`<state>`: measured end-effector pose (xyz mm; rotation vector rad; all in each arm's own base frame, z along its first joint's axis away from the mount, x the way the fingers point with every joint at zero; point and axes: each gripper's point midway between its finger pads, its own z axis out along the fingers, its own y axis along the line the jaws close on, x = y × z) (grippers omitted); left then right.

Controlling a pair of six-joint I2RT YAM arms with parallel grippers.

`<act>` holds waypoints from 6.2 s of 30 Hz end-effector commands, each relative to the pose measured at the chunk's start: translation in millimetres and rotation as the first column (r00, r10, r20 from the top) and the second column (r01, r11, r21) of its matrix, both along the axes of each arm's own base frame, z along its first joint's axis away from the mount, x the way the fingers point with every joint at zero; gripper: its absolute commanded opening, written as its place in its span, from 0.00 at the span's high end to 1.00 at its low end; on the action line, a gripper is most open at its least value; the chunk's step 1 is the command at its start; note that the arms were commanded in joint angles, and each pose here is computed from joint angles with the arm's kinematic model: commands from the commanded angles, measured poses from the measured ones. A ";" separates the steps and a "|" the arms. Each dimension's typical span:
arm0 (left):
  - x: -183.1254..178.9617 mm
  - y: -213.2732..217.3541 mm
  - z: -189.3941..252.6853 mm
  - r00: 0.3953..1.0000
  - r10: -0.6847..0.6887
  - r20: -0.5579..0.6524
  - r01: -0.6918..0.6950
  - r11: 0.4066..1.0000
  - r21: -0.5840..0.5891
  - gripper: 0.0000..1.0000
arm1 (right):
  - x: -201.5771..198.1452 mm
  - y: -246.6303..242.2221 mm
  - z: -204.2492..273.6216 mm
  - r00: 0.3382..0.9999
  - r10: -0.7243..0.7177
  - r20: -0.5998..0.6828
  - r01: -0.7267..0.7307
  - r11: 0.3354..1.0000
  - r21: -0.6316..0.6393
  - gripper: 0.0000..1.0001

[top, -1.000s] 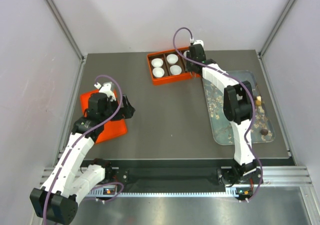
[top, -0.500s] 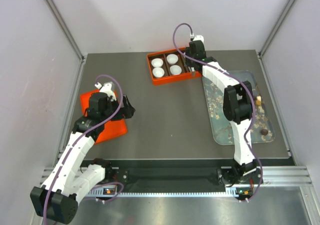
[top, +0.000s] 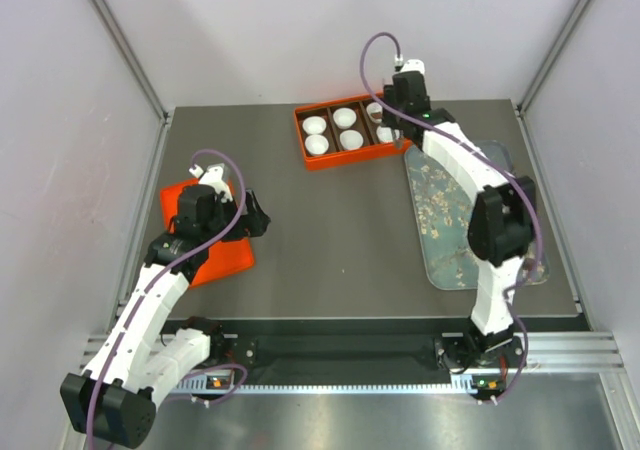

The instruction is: Pack the chocolate

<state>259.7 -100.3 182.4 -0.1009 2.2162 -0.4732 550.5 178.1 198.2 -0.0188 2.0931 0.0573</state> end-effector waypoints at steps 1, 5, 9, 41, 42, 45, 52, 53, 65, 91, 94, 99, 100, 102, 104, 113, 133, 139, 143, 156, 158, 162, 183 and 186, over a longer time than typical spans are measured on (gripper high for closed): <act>0.8 -1.9 8.0 0.999 -0.012 0.040 0.012 1.000 -0.007 0.02 | -41.6 -26.1 69.3 0.995 -0.060 0.082 0.058 0.998 0.036 0.55; 0.3 -4.9 7.8 0.999 -0.028 0.038 0.029 0.999 -0.016 0.02 | -89.6 -47.9 64.1 0.996 -0.085 0.018 0.085 0.996 0.029 0.55; -0.6 -6.9 10.2 0.998 -0.038 0.046 0.039 0.999 -0.024 0.02 | -140.7 -70.0 57.3 0.992 -0.118 -0.037 0.119 0.993 0.024 0.55; -5.2 -11.9 16.6 0.995 -0.065 0.071 0.068 0.997 -0.040 0.02 | -239.7 -267.2 -44.0 0.730 -0.604 -0.320 0.617 0.784 -0.072 0.56; -5.4 -12.1 16.0 0.996 -0.066 0.068 0.069 0.997 -0.040 0.02 | -240.7 -268.8 -44.0 0.728 -0.607 -0.318 0.620 0.781 -0.073 0.56; -5.6 -13.0 16.3 0.995 -0.070 0.069 0.073 0.996 -0.042 0.02 | -247.8 -271.8 -49.8 0.716 -0.614 -0.331 0.623 0.777 -0.093 0.55; -6.5 -13.7 18.1 0.994 -0.073 0.076 0.076 0.996 -0.040 0.02 | -253.6 -275.5 -57.0 0.706 -0.620 -0.343 0.631 0.770 -0.093 0.55; -6.8 -14.0 18.5 0.994 -0.075 0.077 0.078 0.996 -0.040 0.02 | -251.5 -272.5 -58.7 0.715 -0.601 -0.356 0.627 0.777 -0.053 0.55; -8.0 -14.6 19.6 0.994 -0.075 0.080 0.078 0.996 -0.034 0.02 | -255.0 -280.2 -75.3 0.692 -0.616 -0.375 0.643 0.763 -0.067 0.55; -8.2 -13.4 20.3 0.994 -0.071 0.084 0.074 0.997 -0.030 0.02 | -252.6 -261.8 -67.3 0.758 -0.537 -0.370 0.584 0.811 0.020 0.63; -8.3 -13.9 21.1 0.994 -0.073 0.086 0.076 0.997 -0.034 0.02 | -251.9 -249.5 -68.9 0.778 -0.496 -0.386 0.557 0.829 0.058 0.65; -8.3 -14.2 20.7 0.994 -0.074 0.085 0.077 0.996 -0.034 0.02 | -248.9 -228.0 -63.4 0.814 -0.440 -0.378 0.505 0.858 0.089 0.65; -8.5 -14.2 21.1 0.994 -0.074 0.086 0.077 0.996 -0.034 0.02 | -247.6 -223.9 -60.1 0.822 -0.432 -0.371 0.496 0.863 0.096 0.66; -8.0 -14.0 20.9 0.994 -0.074 0.087 0.077 0.997 -0.032 0.02 | -242.0 -211.0 -52.1 0.842 -0.404 -0.356 0.465 0.879 0.102 0.65; -7.7 -13.8 20.6 0.994 -0.072 0.085 0.075 0.997 -0.033 0.02 | -233.4 -195.9 -41.1 0.863 -0.379 -0.334 0.433 0.895 0.103 0.65; -6.7 -13.3 16.4 0.995 -0.068 0.070 0.070 0.997 -0.027 0.02 | -170.0 -95.3 17.6 0.964 -0.171 -0.205 0.203 0.968 0.146 0.66; -4.8 -12.4 8.8 0.997 -0.060 0.042 0.061 0.998 -0.021 0.02 | -38.3 -2.8 17.8 0.997 0.015 -0.071 -0.010 0.998 0.068 0.67; -4.1 -11.2 8.6 0.998 -0.054 0.041 0.055 0.998 -0.016 0.02 | -30.3 -5.1 -0.2 0.996 -0.007 -0.091 0.010 0.999 0.031 0.66; -3.8 -11.3 8.5 0.998 -0.054 0.041 0.055 0.998 -0.016 0.02 | -26.6 -7.4 -13.1 0.994 -0.013 -0.107 0.013 1.000 0.004 0.66; -3.8 -11.3 7.4 0.998 -0.054 0.037 0.055 0.998 -0.015 0.02 | -21.3 -4.0 -28.0 0.992 -0.011 -0.124 0.011 1.000 -0.001 0.62; -3.8 -11.1 6.7 0.998 -0.053 0.034 0.053 0.998 -0.014 0.02 | -21.0 -2.7 -28.3 0.992 -0.009 -0.124 0.009 1.000 0.000 0.61; -3.9 -11.0 7.1 0.998 -0.053 0.035 0.053 0.998 -0.014 0.02 | -19.4 -4.2 -28.4 0.992 -0.015 -0.123 0.014 1.000 -0.004 0.60; -4.2 -10.4 9.0 0.998 -0.050 0.043 0.051 0.999 -0.014 0.02 | -48.0 -16.9 49.4 1.000 -0.017 -0.024 0.017 1.000 0.016 0.59; -4.7 -11.0 10.5 0.997 -0.055 0.049 0.056 0.998 -0.017 0.02 | -74.8 -33.0 63.3 0.999 -0.050 -0.019 0.050 0.999 0.012 0.60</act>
